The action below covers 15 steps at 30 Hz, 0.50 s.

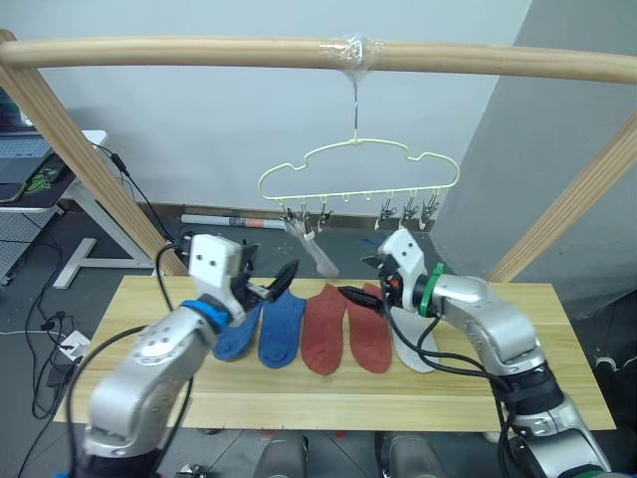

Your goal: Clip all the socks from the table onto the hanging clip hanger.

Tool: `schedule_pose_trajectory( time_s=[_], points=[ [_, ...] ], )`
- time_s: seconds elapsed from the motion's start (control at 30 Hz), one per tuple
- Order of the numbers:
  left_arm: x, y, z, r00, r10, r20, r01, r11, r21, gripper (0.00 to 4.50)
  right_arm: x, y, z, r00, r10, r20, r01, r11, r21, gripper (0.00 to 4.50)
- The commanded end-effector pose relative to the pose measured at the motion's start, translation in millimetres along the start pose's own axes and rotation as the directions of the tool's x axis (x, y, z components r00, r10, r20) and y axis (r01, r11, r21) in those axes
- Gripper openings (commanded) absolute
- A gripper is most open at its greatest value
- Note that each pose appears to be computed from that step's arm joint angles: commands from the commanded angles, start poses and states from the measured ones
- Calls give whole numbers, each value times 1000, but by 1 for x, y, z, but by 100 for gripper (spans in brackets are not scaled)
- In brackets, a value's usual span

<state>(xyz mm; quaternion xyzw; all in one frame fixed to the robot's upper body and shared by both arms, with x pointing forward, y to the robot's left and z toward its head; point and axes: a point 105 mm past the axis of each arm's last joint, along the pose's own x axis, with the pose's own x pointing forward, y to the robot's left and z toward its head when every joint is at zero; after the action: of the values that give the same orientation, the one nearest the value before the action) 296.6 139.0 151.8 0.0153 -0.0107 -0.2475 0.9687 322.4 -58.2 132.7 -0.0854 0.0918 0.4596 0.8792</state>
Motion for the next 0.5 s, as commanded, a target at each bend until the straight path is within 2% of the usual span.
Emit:
schedule_pose_trajectory(
  time_s=[0.03,0.1,0.2,0.33,0.5],
  points=[
    [19,-15,4,997,19,77,-27,995,98,327,-18,-8,31,995,-24,94,33,995,-90,450],
    [28,-19,5,993,57,100,-65,995,79,270,-23,-10,38,994,-32,107,45,992,-117,450],
    [35,-21,7,987,89,134,-104,989,101,270,-28,-8,51,987,-27,156,46,992,-118,450],
    [42,-20,5,982,122,147,-140,983,118,270,-31,-7,56,985,-21,170,44,990,-135,450],
    [53,0,2,960,227,166,-244,965,97,270,-38,-6,75,974,7,227,32,985,-169,450]
  ],
)
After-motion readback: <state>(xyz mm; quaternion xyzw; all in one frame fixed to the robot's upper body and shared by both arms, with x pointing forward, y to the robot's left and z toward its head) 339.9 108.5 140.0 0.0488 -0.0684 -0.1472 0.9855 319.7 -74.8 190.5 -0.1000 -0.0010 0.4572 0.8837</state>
